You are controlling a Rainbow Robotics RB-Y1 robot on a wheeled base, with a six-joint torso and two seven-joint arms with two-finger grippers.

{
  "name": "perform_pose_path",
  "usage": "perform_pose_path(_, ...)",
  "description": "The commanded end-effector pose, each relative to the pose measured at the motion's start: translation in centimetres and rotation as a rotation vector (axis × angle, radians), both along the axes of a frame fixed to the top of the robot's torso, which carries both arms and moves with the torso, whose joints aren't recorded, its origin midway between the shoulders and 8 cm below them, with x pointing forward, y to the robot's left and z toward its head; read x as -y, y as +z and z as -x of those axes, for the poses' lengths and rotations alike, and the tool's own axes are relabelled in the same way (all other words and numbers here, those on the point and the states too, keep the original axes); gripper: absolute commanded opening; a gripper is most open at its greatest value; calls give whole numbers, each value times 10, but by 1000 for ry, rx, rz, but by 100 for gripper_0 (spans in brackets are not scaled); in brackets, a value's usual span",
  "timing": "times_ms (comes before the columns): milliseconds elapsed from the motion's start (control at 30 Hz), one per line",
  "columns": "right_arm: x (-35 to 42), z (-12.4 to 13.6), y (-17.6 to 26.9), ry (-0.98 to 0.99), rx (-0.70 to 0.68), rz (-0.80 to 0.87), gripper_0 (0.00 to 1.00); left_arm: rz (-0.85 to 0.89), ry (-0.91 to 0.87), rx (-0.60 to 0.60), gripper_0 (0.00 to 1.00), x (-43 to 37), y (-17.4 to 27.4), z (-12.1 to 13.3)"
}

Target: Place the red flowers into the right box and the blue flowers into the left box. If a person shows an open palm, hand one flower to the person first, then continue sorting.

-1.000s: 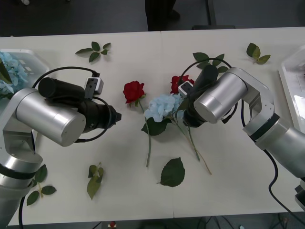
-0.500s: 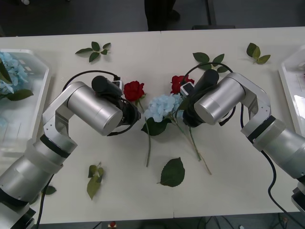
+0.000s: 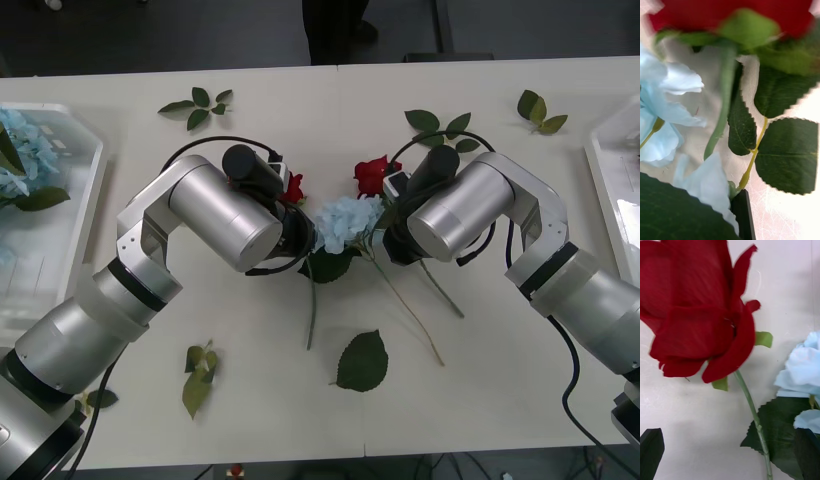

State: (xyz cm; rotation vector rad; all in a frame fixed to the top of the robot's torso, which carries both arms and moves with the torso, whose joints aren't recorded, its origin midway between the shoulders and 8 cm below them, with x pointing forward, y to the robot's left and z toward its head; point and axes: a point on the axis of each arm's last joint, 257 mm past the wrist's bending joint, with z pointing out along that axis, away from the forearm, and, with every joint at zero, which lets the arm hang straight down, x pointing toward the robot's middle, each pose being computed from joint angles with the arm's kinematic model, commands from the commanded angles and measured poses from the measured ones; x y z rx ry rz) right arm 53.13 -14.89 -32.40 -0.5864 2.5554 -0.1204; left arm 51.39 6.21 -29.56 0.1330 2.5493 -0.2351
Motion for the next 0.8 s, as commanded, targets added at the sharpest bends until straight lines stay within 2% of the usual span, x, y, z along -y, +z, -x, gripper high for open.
perform_pose_path(33, -1, -15, 24, -25, 32, -39, 0, -32, -57, 46, 100, 29, 11, -6)
perform_pose_path(367, 84, -50, 94, -34, 88, -24, 0, -114, -44, 56, 100, 33, -9, -13)
perform_pose_path(500, 123, -55, 119, -46, 97, -22, 0, -128, -43, 56, 100, 31, -12, -14)
perform_pose_path(700, 215, -53, 151, -164, 97, 9, 0, -140, -50, 54, 98, 30, -12, -13)
perform_pose_path(767, 243, -48, 162, -222, 91, -12, 0, -144, -51, 51, 71, 30, -13, -13)
perform_pose_path(800, 266, -44, 170, -263, 83, -19, 0, -147, -53, 48, 50, 29, -13, -12)
